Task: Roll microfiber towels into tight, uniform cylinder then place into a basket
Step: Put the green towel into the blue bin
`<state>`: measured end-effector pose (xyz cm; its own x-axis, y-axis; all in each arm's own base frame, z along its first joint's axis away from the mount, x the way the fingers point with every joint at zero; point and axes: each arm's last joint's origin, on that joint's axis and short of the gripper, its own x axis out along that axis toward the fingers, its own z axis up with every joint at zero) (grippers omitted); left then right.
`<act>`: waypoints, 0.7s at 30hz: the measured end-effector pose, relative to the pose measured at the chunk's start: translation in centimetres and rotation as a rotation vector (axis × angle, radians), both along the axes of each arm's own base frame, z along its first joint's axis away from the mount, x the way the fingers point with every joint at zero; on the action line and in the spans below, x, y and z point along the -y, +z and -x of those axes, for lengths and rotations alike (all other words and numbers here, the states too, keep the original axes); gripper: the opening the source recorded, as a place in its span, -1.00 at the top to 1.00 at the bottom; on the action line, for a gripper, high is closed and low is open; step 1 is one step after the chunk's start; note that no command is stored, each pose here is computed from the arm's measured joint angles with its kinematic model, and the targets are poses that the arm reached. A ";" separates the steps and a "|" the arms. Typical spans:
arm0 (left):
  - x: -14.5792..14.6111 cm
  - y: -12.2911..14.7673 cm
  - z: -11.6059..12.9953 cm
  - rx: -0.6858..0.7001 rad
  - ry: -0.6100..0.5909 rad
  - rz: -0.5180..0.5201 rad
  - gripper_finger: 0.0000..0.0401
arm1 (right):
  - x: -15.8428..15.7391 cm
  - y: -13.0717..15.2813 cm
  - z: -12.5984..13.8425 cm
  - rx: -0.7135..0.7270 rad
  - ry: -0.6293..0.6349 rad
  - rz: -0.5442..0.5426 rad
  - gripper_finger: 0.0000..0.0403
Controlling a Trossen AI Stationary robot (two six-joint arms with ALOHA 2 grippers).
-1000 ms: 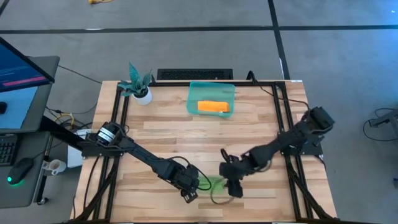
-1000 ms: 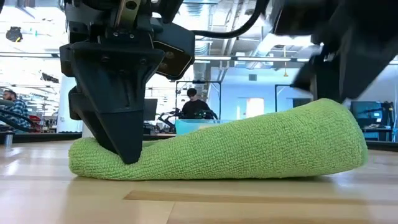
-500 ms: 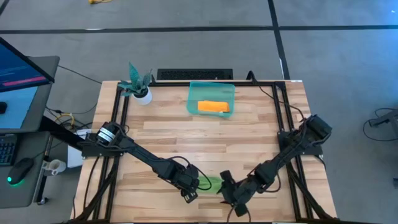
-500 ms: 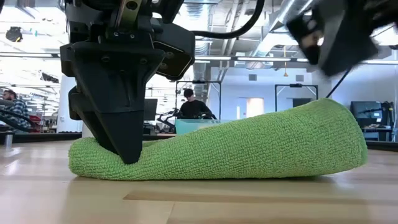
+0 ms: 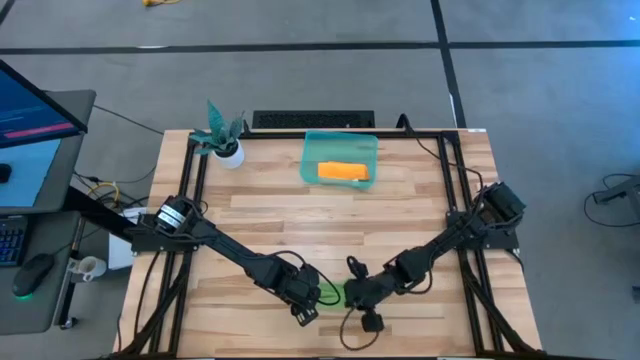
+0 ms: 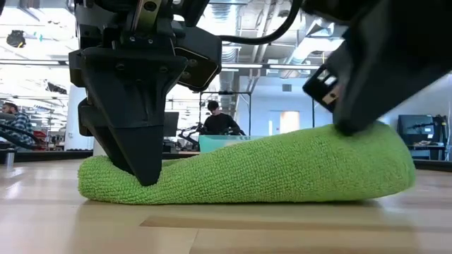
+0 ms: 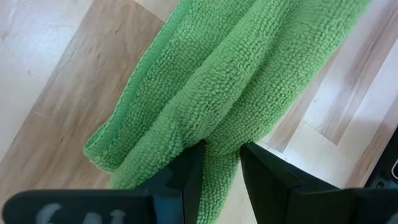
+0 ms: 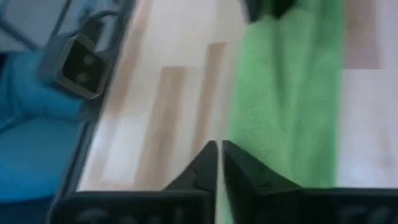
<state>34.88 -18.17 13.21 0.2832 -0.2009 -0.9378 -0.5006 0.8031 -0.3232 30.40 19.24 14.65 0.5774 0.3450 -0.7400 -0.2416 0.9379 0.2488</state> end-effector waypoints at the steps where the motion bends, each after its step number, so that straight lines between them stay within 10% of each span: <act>1: 0.0 0.0 0.0 0.001 -0.001 0.000 0.48 | 0.3 0.0 -0.1 -0.003 -0.023 0.000 0.82; 21: 0.6 0.6 0.3 0.080 -0.127 -0.084 0.48 | 1.5 -4.3 -1.0 -0.222 -0.196 -0.037 0.95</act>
